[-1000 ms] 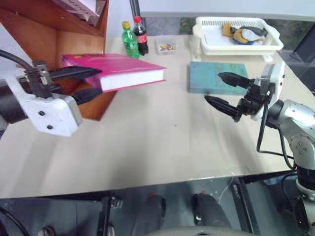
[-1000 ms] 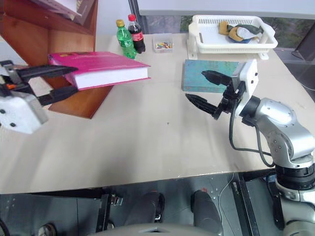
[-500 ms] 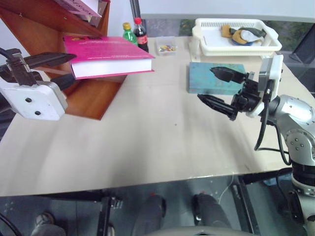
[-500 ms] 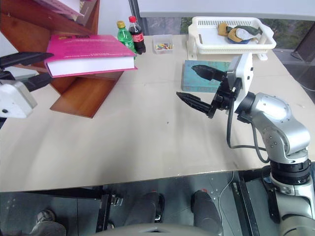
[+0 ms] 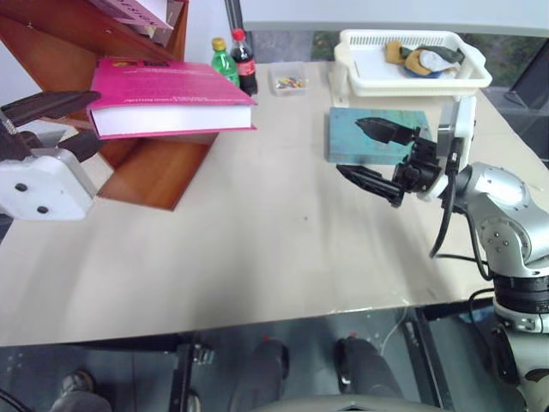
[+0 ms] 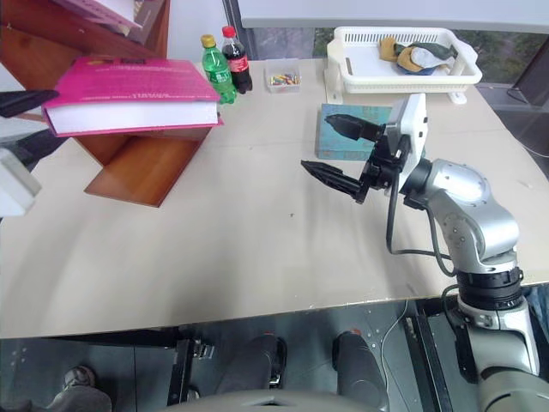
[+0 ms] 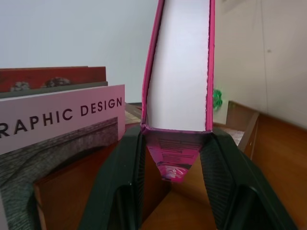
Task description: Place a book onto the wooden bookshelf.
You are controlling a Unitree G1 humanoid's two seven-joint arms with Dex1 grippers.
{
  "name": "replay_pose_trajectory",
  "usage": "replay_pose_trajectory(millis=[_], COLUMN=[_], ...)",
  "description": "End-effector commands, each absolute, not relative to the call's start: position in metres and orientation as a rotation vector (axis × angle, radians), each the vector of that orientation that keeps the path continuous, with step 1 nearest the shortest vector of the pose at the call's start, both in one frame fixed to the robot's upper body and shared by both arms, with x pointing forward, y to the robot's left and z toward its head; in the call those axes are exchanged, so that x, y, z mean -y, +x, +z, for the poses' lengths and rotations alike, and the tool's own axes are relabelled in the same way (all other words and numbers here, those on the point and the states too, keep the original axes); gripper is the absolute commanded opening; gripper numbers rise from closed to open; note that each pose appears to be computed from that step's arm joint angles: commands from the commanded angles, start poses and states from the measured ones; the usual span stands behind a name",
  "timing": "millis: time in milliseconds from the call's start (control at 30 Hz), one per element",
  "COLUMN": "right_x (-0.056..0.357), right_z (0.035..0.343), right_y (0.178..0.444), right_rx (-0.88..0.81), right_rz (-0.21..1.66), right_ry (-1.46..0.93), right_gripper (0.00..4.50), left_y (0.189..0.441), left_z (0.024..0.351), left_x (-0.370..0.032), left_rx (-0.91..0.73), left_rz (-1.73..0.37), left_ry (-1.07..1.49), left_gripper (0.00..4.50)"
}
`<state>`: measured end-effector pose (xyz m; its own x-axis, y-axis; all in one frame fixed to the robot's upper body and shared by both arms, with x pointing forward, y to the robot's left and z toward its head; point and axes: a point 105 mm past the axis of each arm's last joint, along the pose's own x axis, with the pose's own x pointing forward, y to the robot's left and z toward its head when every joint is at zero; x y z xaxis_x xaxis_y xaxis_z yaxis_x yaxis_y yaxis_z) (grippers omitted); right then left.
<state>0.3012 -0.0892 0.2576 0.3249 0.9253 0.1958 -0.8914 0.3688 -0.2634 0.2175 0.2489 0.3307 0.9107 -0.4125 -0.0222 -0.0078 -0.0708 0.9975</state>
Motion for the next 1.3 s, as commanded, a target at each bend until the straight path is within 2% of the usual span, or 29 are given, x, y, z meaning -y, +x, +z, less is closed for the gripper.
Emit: replay_pose_trajectory(millis=[33, 233, 433, 600, 733, 800, 900, 1067, 1300], right_x=[0.089, 0.087, 0.086, 0.083, 0.081, 0.080, 0.078, 0.077, 0.074], right_z=[0.269, 0.267, 0.267, 0.268, 0.268, 0.268, 0.269, 0.272, 0.274], right_y=[0.300, 0.303, 0.305, 0.306, 0.306, 0.306, 0.306, 0.301, 0.288], right_rx=[0.395, 0.388, 0.389, 0.395, 0.395, 0.396, 0.398, 0.404, 0.409], right_rz=[1.209, 1.218, 1.228, 1.241, 1.251, 1.254, 1.255, 1.256, 1.245], right_ry=[-0.145, -0.142, -0.141, -0.135, -0.133, -0.132, -0.131, -0.133, -0.134], right_gripper=[4.50, 4.50, 4.50, 4.50, 4.50, 4.50, 4.50, 4.50, 4.50], left_y=[0.198, 0.189, 0.184, 0.178, 0.175, 0.175, 0.184, 0.215, 0.246], left_z=[0.334, 0.326, 0.332, 0.339, 0.327, 0.326, 0.322, 0.321, 0.320], left_x=[-0.247, -0.247, -0.268, -0.290, -0.309, -0.314, -0.311, -0.288, -0.268], left_rx=[0.365, 0.337, 0.275, 0.181, 0.029, 0.002, -0.022, 0.010, 0.014], left_rz=[-0.326, -0.320, -0.176, -0.045, 0.009, 0.038, 0.051, 0.020, -0.058], left_ry=[1.632, 1.618, 1.654, 1.675, 1.674, 1.653, 1.597, 1.547, 1.505], left_gripper=[1.68, 1.68, 1.68, 1.68, 1.68, 1.68, 1.68, 1.68, 1.68])
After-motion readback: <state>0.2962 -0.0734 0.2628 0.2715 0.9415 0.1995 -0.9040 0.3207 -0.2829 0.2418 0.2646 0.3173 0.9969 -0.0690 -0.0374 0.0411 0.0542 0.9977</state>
